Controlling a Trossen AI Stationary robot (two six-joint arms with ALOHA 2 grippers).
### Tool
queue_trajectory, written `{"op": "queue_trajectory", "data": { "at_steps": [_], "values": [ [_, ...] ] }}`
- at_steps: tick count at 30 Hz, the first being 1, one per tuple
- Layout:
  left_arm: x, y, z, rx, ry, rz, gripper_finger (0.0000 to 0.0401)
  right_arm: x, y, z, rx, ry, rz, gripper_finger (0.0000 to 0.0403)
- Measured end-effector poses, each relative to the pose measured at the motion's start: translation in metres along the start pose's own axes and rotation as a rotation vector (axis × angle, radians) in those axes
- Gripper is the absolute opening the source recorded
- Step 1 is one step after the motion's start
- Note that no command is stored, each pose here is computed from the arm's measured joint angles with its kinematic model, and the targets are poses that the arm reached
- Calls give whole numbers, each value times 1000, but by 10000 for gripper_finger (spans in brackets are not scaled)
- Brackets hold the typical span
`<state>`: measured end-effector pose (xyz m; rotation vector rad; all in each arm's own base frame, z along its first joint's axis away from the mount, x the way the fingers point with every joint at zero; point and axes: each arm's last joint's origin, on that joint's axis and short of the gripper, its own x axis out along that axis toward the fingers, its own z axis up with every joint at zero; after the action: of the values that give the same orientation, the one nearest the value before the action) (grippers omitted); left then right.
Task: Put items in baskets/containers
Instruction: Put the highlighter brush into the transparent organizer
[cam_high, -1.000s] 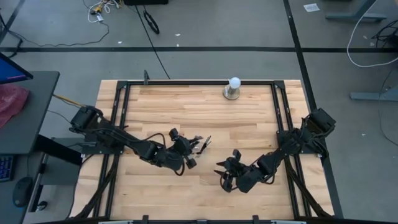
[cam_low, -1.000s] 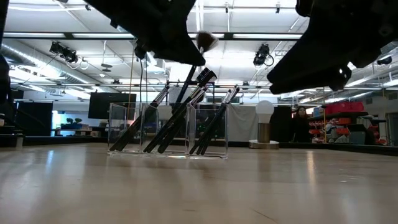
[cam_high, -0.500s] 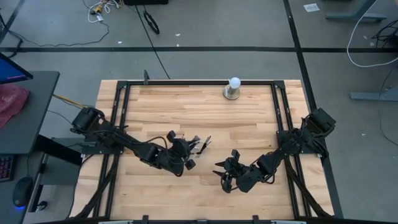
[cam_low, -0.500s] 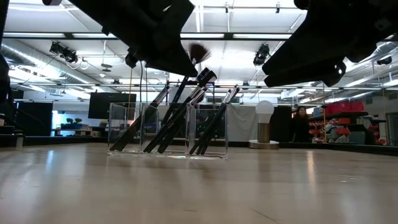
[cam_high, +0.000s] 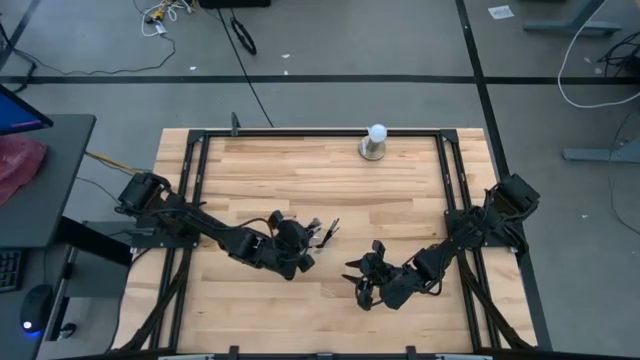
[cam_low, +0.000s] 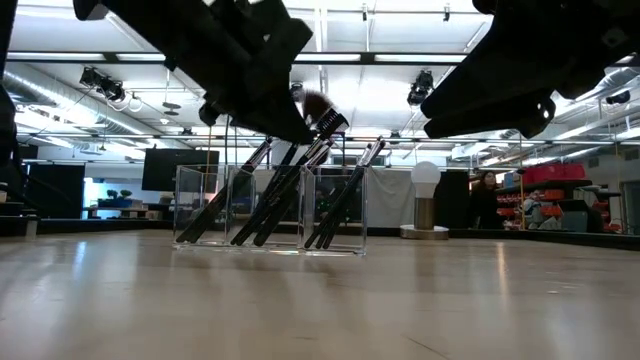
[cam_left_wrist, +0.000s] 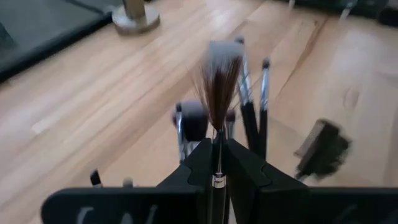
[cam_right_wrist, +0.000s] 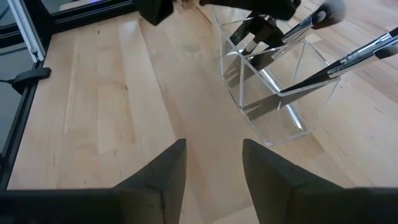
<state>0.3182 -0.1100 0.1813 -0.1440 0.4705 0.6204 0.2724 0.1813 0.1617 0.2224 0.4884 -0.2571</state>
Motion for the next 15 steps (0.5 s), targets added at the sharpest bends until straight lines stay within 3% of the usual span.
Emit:
{"op": "queue_trajectory", "data": {
  "at_steps": [15],
  "values": [
    [12,9,1,-44,95,-31,42,0,0,0,-3,0,0,156]
  ]
}}
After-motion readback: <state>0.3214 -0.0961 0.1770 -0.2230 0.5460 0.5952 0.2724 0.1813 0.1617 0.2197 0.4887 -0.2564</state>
